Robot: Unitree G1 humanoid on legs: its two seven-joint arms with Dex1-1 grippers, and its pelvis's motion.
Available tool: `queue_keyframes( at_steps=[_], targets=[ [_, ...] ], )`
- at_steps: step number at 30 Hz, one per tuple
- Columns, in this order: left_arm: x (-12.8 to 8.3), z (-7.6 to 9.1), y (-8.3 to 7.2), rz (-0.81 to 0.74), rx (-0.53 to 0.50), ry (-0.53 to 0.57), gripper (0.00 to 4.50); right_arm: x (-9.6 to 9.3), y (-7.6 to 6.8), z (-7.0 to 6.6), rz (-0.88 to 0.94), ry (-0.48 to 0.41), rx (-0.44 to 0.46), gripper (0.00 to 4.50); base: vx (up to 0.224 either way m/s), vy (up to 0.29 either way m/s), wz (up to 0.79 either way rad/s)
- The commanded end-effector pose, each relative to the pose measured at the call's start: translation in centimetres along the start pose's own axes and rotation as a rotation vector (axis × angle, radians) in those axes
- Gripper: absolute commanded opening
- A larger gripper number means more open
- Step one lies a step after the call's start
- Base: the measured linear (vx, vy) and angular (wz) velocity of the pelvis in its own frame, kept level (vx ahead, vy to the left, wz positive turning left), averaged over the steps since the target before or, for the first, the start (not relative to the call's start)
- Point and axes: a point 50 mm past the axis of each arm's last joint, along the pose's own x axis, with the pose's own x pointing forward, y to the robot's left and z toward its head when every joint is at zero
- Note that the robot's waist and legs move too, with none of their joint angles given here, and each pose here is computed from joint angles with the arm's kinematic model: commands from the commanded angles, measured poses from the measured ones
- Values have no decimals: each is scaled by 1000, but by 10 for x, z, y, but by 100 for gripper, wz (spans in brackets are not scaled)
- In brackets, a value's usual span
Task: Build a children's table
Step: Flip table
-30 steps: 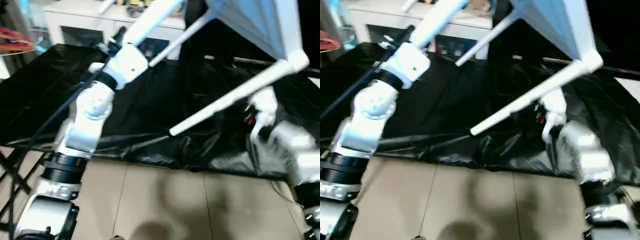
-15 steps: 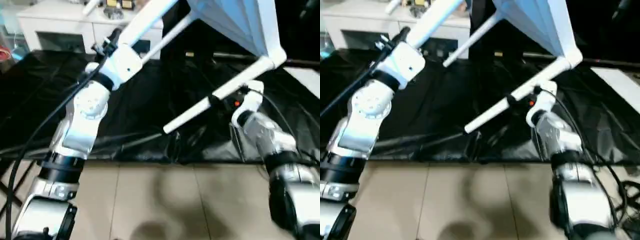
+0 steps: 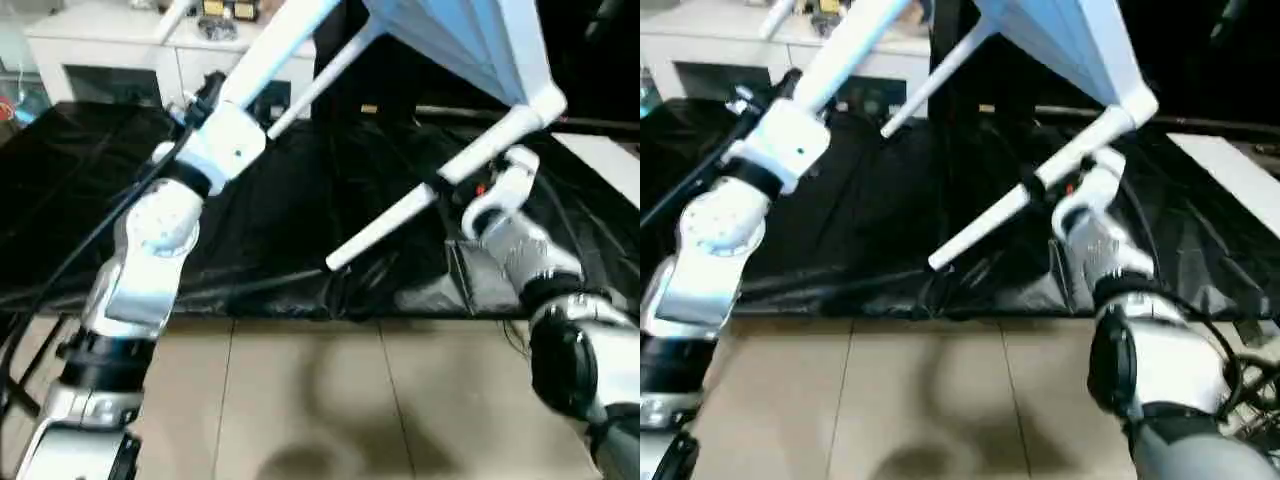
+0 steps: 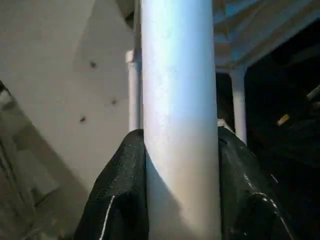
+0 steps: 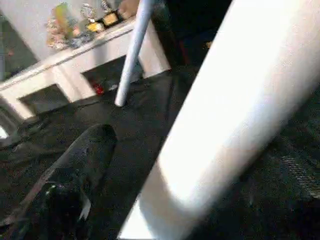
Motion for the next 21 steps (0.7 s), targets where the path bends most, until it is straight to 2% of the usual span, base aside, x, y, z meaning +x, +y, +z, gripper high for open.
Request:
queue_keyframes(
  at_steps=[1, 4, 14, 21],
  targets=[
    [-13, -31, -33, -221, 8, 157, 154, 2, 5, 9, 6, -25, -3, 375, 127, -64, -24],
    [-23, -33, -26, -224, 29, 160, 154, 4, 6, 13, -13, -39, 10, 347, 20, -70, 12],
    [-33, -38, -20, -215, 34, 197, 154, 8, 18, 19, 21, -74, 22, 262, 6, -2, 1],
    [-32, -48, -19, -171, -6, 229, 154, 7, 19, 33, 55, -136, -52, 205, 0, 0, 0]
  ],
)
